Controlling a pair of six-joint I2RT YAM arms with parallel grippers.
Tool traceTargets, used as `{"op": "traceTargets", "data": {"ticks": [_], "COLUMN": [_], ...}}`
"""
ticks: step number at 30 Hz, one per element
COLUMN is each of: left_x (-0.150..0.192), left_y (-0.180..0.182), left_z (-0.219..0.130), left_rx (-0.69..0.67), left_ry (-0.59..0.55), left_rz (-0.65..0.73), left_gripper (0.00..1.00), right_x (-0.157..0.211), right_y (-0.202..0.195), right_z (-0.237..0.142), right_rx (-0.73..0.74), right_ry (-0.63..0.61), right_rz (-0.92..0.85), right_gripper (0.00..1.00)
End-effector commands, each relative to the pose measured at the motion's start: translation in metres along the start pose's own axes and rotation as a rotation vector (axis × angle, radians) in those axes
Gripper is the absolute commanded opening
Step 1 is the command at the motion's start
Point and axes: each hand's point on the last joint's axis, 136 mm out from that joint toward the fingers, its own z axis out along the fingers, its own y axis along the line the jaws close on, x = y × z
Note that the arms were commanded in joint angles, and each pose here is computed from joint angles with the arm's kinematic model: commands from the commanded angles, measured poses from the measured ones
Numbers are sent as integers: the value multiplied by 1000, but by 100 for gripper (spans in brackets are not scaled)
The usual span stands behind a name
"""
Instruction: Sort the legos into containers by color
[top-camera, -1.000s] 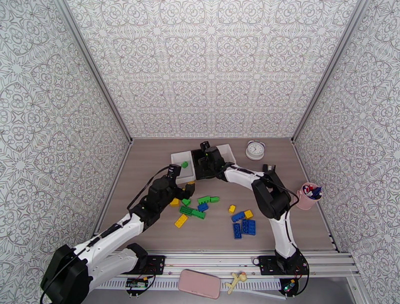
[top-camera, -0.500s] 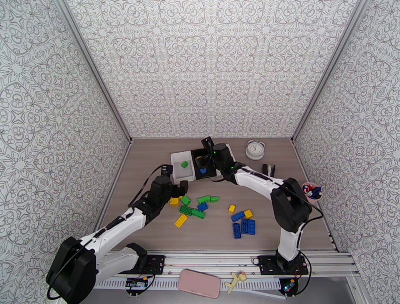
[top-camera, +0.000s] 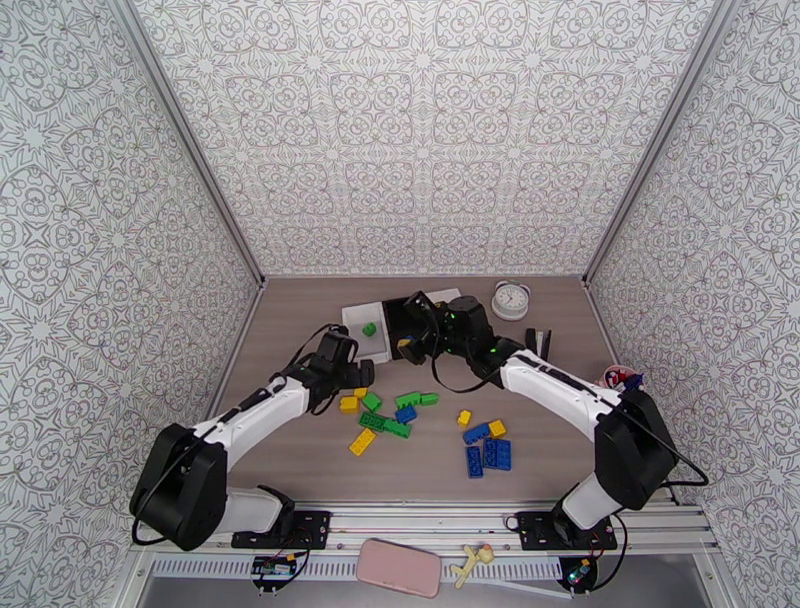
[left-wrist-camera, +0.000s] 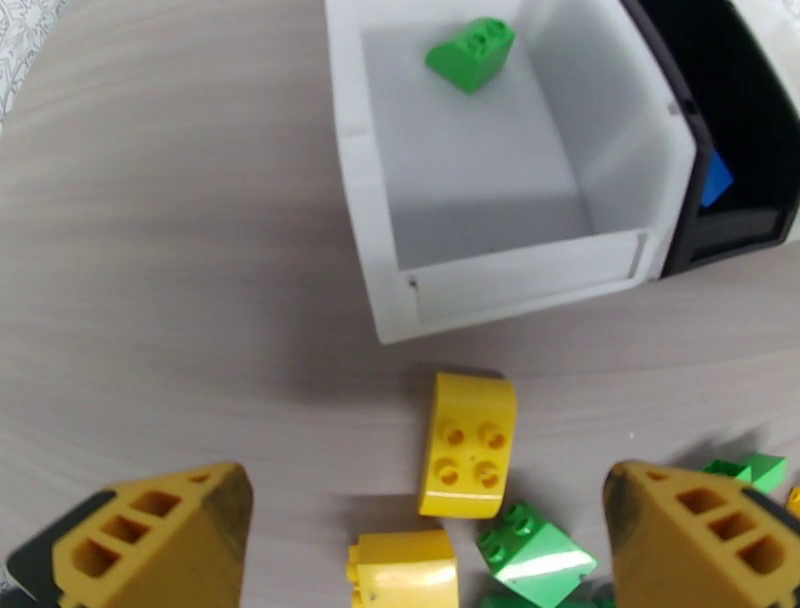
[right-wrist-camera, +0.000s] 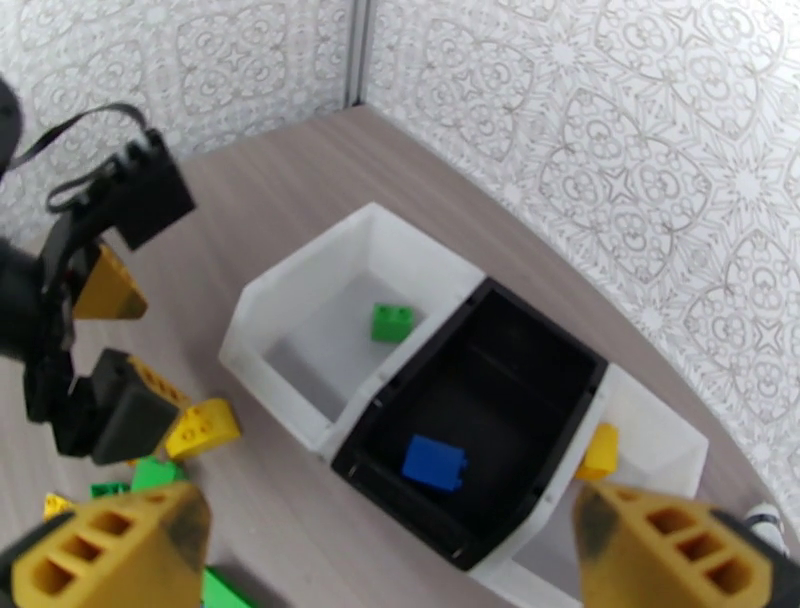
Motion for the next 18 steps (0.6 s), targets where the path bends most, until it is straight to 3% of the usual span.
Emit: {"op": "traceTargets", "data": {"ticks": [1, 18], "left_x": [13, 32], "left_y": [-4, -25], "left_z": [7, 56], "left_rx": [-9, -20], "left_ry": [109, 267], "left_rz": [6, 34], "left_gripper": [94, 75], "right_x": [15, 33], "right_y": [8, 20], "right_z": [-6, -9], "right_rx": [-38, -96], "right_ry": [43, 92], "right_rz": [-15, -22], "right_gripper": [100, 100]}}
